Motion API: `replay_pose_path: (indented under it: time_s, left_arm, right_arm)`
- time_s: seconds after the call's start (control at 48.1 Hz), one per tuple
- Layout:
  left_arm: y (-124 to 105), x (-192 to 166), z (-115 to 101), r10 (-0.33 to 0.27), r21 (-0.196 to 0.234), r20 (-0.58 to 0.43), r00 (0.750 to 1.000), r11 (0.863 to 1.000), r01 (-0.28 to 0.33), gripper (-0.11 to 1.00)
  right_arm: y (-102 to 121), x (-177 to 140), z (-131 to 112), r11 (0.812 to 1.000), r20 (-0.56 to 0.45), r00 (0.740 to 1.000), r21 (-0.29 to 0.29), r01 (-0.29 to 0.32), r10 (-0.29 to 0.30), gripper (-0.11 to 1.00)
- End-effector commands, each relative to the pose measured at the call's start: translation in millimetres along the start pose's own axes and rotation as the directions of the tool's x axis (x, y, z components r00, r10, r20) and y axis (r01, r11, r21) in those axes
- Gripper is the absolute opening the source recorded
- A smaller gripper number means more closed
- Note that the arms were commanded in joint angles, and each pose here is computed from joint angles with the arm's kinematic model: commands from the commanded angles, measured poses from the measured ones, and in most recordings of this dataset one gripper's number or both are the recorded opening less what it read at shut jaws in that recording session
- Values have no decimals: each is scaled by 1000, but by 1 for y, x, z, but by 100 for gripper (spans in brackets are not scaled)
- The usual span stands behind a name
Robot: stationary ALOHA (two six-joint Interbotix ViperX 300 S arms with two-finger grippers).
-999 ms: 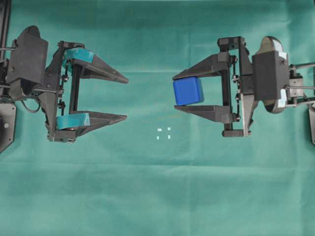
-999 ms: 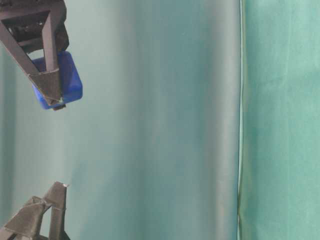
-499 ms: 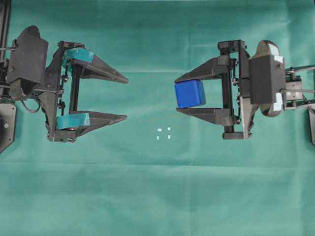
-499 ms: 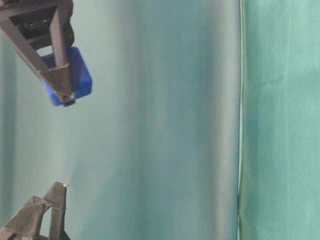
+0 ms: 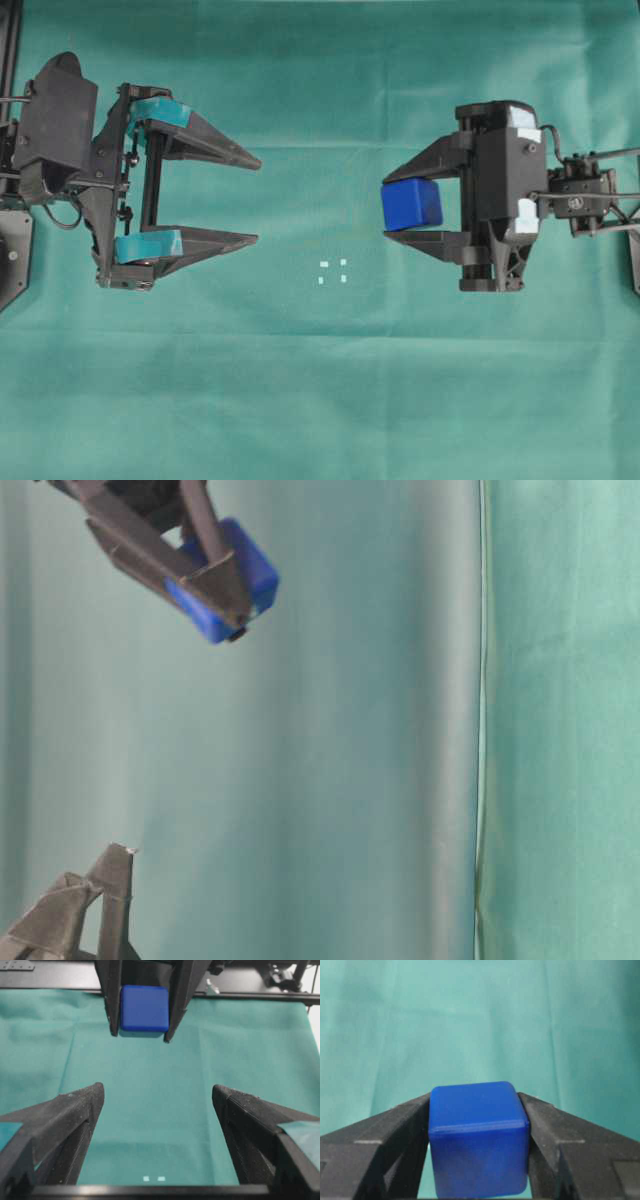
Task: Handover the blue block to the right arm after grasping it with the left arm, then place it in the designated position.
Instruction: 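Carry the cube with the right gripper toward the white marks, then lower the cube with the right gripper onto the white-marked spot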
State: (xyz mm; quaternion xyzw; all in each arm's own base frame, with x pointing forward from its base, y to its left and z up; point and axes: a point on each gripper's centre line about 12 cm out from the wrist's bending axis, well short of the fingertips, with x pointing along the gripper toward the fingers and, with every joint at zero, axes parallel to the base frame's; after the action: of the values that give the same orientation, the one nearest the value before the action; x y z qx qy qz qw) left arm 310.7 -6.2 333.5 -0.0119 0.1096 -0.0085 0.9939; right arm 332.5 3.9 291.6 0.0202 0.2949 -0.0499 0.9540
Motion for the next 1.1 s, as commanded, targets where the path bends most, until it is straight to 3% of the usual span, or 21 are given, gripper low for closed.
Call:
replay_pose_path:
  time_s: [0.0, 0.603, 1.082]
  left_arm:
    - [0, -2, 12, -1, 2, 34, 999, 1000, 1, 100]
    - [0, -2, 12, -1, 2, 35, 999, 1000, 1, 100]
    - [0, -2, 12, -1, 0, 34, 999, 1000, 1, 100]
  right_arm:
    - [2, -6, 10, 1000, 13, 1000, 19, -4, 4, 56]
    - [3, -1, 10, 1000, 14, 1000, 17, -11, 11, 54]
    - [11, 34, -1, 999, 1, 999, 7, -42, 42, 54]
